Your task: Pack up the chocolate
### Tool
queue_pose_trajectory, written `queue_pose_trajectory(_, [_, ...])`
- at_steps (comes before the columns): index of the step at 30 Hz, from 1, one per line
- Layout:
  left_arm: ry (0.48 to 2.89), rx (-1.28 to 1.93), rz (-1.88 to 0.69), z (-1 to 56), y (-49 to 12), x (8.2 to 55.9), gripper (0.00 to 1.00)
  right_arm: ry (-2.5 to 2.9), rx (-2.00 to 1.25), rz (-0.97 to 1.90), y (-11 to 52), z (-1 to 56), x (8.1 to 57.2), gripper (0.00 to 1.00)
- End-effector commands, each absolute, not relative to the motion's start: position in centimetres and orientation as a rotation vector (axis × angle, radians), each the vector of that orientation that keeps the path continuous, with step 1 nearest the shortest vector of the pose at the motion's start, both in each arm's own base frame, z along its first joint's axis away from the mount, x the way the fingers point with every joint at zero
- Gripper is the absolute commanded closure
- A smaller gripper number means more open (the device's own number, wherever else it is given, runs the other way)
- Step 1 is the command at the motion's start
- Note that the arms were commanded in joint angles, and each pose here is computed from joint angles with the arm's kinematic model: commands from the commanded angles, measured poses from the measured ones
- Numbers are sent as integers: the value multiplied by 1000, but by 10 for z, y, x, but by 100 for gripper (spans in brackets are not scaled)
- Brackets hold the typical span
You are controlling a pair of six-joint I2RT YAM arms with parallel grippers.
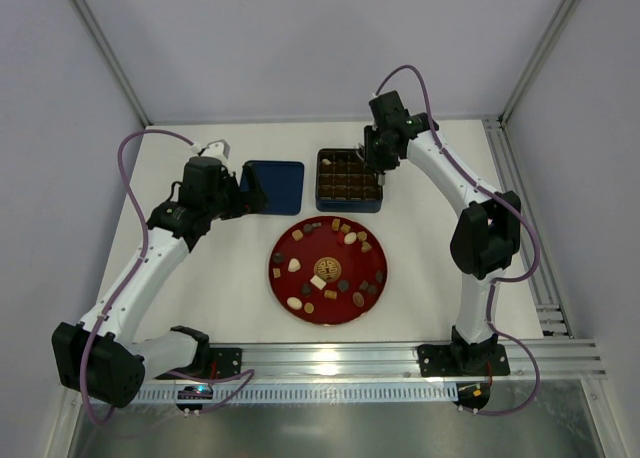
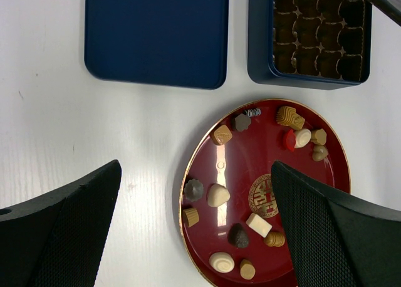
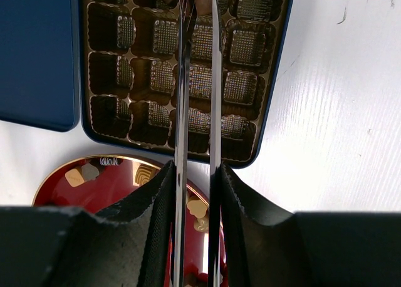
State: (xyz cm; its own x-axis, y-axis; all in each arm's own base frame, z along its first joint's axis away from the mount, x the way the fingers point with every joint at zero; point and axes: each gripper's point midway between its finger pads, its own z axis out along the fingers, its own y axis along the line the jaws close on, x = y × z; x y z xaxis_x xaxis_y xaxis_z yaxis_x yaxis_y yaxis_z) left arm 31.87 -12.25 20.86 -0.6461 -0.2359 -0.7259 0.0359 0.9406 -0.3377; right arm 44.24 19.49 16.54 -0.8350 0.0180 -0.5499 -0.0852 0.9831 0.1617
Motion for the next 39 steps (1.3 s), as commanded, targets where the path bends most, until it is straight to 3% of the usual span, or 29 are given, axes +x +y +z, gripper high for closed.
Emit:
queue_pose_trajectory(1, [2199, -132, -397, 219, -119, 323, 0, 2499, -53, 259, 198, 174, 453, 65])
queue_pose_trajectory(14, [2202, -130, -397, 217, -120, 323, 0, 2491, -54, 268, 200, 177, 455, 61])
queue_pose_trajectory(24, [2199, -136, -401, 219, -120, 323, 0, 2433, -55, 296, 197, 217, 445, 61])
queue_pose_trajectory(32, [2204, -134, -411, 218, -121, 322, 0, 2412, -95, 353, 195, 243, 383, 61])
queue_pose_trajectory(39, [2202, -136, -417, 218, -122, 323, 0, 2459, -186, 382, 209, 224, 302, 61])
